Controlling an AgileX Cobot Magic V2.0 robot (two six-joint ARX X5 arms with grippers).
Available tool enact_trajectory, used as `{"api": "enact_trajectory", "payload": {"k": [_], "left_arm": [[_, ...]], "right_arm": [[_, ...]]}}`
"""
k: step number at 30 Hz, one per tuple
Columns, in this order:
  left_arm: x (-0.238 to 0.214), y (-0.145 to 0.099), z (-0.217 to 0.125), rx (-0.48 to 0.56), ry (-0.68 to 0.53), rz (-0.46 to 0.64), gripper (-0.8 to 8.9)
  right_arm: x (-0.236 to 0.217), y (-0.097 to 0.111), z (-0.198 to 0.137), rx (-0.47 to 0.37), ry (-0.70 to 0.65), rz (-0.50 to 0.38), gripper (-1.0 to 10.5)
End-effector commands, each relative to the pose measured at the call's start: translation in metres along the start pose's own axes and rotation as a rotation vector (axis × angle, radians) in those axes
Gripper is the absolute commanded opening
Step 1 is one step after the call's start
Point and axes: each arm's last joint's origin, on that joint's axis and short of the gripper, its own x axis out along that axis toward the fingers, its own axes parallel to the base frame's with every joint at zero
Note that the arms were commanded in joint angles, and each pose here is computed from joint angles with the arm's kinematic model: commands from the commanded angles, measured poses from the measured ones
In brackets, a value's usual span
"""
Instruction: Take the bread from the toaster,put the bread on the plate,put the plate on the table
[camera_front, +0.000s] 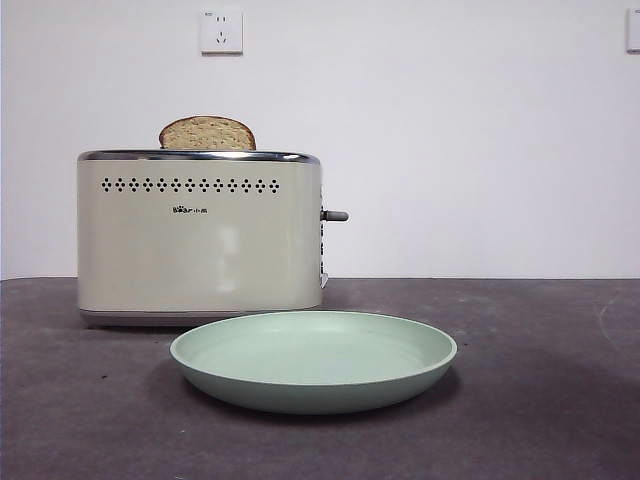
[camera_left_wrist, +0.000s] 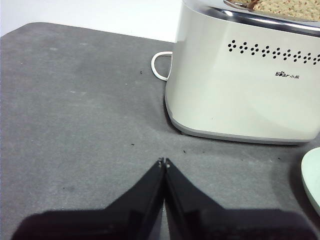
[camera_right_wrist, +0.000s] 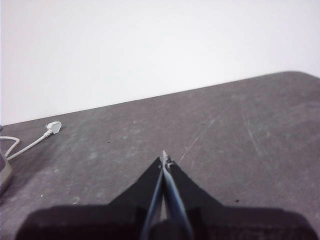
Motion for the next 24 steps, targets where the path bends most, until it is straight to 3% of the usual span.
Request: {"api": "enact_trajectory", "payload": {"k": [1, 10, 13, 16, 24], "left_arm": [[0.0, 0.0, -0.003, -0.011, 0.025, 0.005, -0.04], [0.0, 0.0, -0.003, -0.012, 0.024, 0.004, -0.04], [0.0, 0.0, -0.002, -0.022, 0.018, -0.007, -0.07], [-0.003, -0.002, 0.004, -0.062, 0.007, -0.053, -0.08], [-0.024, -0.013, 0.052, -0.061, -0.122, -0.109, -0.08]], "right_arm": [[0.0, 0.0, -0.002, 0.033, 0.005, -0.004, 0.0], [0.0, -0.001, -0.002, 0.018, 0.005, -0.028, 0.0], [0.0, -0.001, -0.001, 0.053, 0.0, -0.017, -0.1], [-0.002, 0.003, 0.007, 0.086, -0.009, 0.06, -0.1], [-0.011, 0.011, 0.053, 0.134, -0.102, 0.127, -0.1]]}}
